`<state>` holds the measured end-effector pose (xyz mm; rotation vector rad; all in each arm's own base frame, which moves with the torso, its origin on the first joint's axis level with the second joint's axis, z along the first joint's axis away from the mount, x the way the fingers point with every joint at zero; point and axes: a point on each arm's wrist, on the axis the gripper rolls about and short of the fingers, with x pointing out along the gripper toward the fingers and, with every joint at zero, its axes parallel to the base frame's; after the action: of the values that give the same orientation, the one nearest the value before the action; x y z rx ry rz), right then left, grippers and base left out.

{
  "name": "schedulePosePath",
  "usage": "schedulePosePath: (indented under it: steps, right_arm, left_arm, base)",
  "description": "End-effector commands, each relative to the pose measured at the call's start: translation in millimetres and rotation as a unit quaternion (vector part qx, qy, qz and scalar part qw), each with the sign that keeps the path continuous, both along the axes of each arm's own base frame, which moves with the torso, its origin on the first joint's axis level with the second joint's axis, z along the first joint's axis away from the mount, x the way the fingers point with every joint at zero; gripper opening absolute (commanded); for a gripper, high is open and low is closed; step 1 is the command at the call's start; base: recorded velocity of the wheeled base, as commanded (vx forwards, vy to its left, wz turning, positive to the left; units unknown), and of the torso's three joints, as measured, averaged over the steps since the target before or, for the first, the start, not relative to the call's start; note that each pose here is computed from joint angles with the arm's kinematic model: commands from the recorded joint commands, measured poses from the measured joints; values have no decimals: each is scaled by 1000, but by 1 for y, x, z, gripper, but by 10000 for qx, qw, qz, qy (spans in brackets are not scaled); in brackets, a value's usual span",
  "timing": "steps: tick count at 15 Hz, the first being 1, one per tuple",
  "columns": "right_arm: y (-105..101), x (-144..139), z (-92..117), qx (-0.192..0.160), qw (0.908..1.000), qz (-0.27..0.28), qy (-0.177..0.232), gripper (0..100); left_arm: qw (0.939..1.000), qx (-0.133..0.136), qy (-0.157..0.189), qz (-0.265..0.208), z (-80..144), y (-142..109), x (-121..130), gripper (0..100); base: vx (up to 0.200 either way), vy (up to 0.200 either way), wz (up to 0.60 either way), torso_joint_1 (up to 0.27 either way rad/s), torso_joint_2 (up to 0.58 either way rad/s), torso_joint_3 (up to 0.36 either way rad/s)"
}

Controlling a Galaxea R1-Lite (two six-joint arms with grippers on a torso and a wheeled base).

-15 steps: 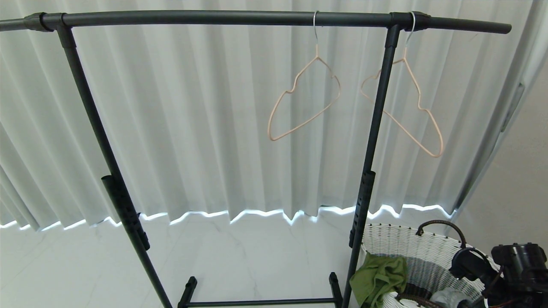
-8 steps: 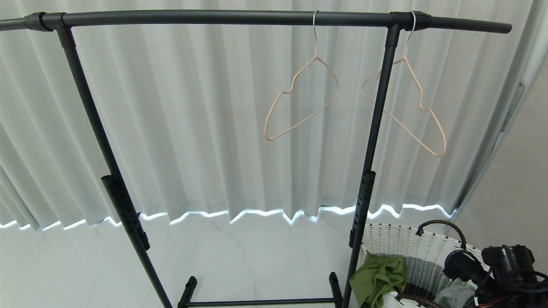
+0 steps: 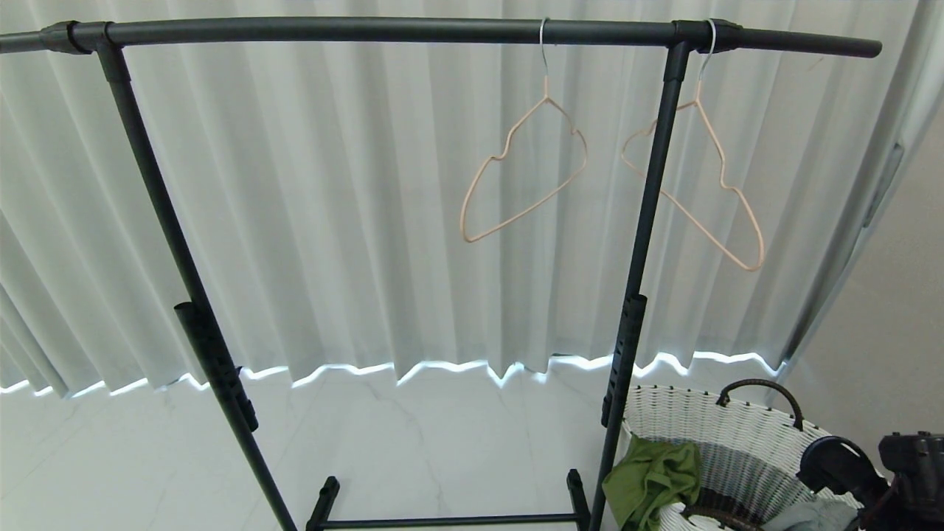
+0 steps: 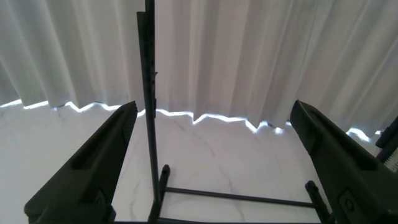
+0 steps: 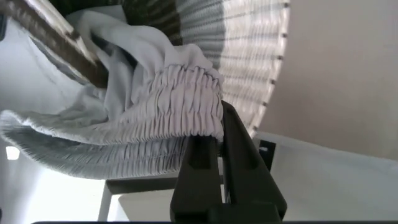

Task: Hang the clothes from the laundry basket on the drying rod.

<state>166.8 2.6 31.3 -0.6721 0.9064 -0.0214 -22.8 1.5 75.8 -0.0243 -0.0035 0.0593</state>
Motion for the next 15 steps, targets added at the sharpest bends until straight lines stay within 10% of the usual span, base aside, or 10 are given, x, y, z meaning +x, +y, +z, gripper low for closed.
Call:
schedulePosePath:
  steps: [1, 7, 15]
  right_arm:
    - [-1, -11, 36, 21, 9975, -18, -711, 0]
    - [-6, -49, 139, 425, 9924, -494, -1039, 0]
    - [-9, -146, 157, 1082, 9475, -616, -2945, 0]
  left_arm:
    - [10000, -1, -2, 2, 0, 0, 0, 100]
    - [10000, -1, -2, 2, 0, 0, 0, 100]
    - [10000, -1, -2, 2, 0, 0, 0, 100]
  base:
    - [0, 0, 0, 0, 0, 0]
    - [0, 0, 0, 0, 0, 0]
    - [0, 0, 0, 0, 0, 0]
